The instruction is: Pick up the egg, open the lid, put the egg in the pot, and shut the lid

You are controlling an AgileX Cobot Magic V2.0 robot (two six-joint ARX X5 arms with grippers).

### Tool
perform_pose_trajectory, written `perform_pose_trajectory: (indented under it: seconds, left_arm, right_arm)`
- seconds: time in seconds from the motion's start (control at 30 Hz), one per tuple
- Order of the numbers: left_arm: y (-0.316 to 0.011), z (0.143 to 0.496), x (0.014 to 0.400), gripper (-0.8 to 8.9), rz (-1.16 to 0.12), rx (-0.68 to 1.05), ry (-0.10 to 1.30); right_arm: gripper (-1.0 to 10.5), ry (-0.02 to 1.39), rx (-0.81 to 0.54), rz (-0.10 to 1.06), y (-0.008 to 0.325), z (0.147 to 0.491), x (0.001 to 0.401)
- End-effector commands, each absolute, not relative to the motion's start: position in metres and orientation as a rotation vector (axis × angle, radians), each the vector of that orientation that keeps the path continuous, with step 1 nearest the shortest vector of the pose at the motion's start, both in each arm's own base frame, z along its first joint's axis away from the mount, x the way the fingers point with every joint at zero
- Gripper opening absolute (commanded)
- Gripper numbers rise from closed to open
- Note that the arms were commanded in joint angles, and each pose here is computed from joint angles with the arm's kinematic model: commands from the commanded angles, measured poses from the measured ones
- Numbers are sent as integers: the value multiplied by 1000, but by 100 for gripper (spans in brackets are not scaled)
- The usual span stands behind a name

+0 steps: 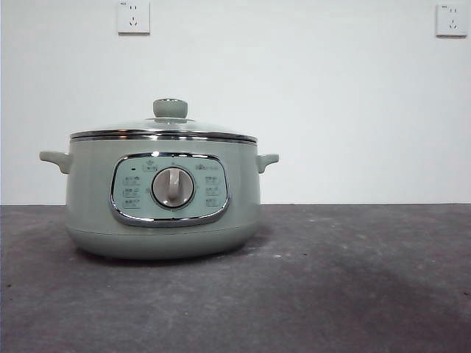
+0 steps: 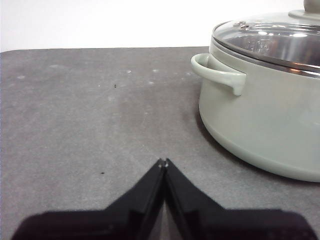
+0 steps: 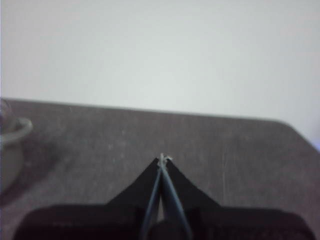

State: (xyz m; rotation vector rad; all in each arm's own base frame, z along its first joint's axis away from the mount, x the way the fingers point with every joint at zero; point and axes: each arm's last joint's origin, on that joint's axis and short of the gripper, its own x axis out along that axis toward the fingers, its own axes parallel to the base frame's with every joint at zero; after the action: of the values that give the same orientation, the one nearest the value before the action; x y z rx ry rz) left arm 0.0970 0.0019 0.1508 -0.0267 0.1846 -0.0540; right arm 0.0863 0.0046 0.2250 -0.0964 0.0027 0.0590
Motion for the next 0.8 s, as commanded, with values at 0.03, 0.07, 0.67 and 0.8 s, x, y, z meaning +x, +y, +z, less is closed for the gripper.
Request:
perform_pose_trajectory:
  seconds: [0.03, 0.07, 0.67, 0.8]
  left_arm:
    - [2, 148, 97, -4, -51, -33, 186]
    - [2, 148, 97, -4, -51, -33, 186]
    - [2, 148, 97, -4, -51, -33, 186]
    - [2, 148, 97, -4, -51, -33, 186]
  right_arm:
    - [1, 6, -78, 59, 5, 202, 90]
    - [1, 14, -78, 59, 5, 194, 90]
    - [1, 175, -56, 61, 5, 150, 96]
    - [1, 176, -56, 61, 5, 150, 96]
